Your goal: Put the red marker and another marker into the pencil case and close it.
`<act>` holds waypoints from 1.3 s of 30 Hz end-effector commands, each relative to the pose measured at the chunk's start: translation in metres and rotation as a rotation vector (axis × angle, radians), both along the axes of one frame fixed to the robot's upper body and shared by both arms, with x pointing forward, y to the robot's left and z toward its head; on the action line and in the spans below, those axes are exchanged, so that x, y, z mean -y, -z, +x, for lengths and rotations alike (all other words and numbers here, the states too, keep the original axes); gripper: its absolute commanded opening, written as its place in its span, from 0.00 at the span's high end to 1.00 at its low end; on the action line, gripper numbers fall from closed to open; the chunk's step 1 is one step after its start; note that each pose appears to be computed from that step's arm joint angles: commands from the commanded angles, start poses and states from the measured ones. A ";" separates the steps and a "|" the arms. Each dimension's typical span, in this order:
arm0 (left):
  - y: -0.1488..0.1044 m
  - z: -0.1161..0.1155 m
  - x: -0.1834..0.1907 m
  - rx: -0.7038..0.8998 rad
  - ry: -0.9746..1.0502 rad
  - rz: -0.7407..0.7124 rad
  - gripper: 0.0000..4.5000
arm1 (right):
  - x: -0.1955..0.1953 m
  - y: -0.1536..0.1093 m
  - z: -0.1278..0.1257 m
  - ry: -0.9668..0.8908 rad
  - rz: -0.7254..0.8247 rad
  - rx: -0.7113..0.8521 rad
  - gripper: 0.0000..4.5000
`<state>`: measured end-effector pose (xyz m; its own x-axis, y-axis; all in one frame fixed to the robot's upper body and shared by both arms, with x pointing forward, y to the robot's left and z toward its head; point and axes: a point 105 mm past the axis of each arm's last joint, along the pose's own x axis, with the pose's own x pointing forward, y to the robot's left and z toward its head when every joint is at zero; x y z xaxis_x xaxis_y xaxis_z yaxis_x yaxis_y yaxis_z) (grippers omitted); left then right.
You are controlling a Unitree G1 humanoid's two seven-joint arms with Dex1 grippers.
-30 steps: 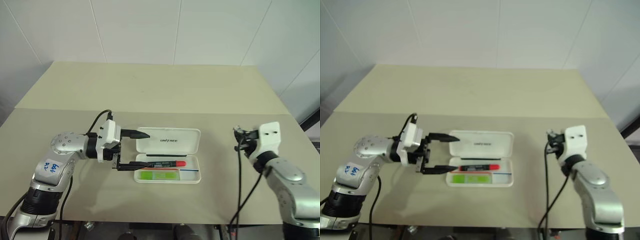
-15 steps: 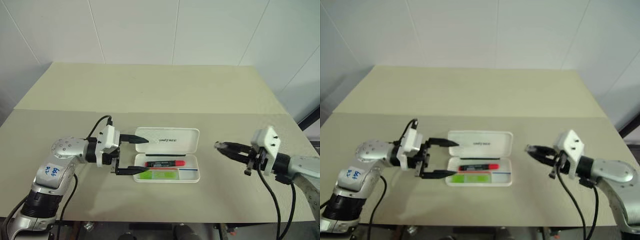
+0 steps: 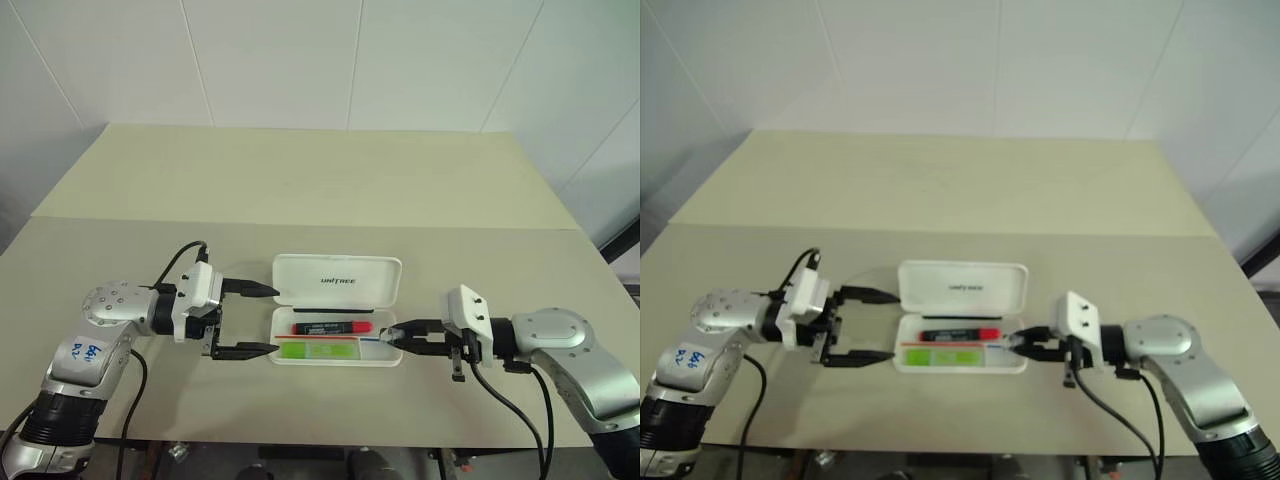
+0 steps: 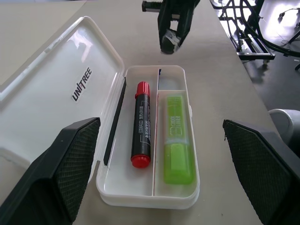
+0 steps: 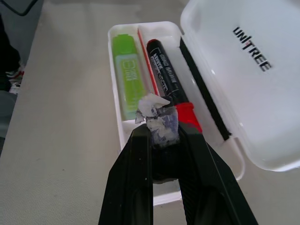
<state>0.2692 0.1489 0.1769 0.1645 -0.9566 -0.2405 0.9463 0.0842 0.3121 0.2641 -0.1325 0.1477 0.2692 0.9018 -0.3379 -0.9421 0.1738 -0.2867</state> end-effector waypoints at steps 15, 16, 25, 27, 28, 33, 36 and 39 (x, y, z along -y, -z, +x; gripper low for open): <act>-0.011 -0.002 -0.005 0.058 -0.025 0.022 0.00 | -0.014 0.010 0.002 -0.088 -0.004 0.017 0.92; -0.011 -0.002 -0.005 0.059 -0.025 0.023 0.00 | -0.014 0.011 0.001 -0.089 -0.005 0.016 0.92; -0.013 0.000 -0.005 0.064 -0.013 0.028 0.00 | -0.016 0.021 0.003 -0.098 -0.026 0.016 0.76; -0.014 0.001 -0.005 0.066 -0.011 0.029 0.00 | -0.015 0.021 0.005 -0.095 -0.028 0.023 0.64; -0.014 0.001 -0.004 0.067 -0.010 0.029 0.00 | -0.015 0.022 0.005 -0.095 -0.029 0.025 0.55; -0.015 0.001 -0.004 0.069 -0.007 0.031 0.00 | -0.012 0.018 0.008 -0.093 -0.036 0.041 0.16; -0.015 0.001 -0.004 0.068 -0.007 0.030 0.00 | -0.010 0.009 0.008 -0.090 -0.031 0.054 0.00; -0.015 0.003 -0.003 0.065 -0.013 0.019 0.00 | -0.007 -0.006 0.002 -0.085 -0.002 0.039 0.00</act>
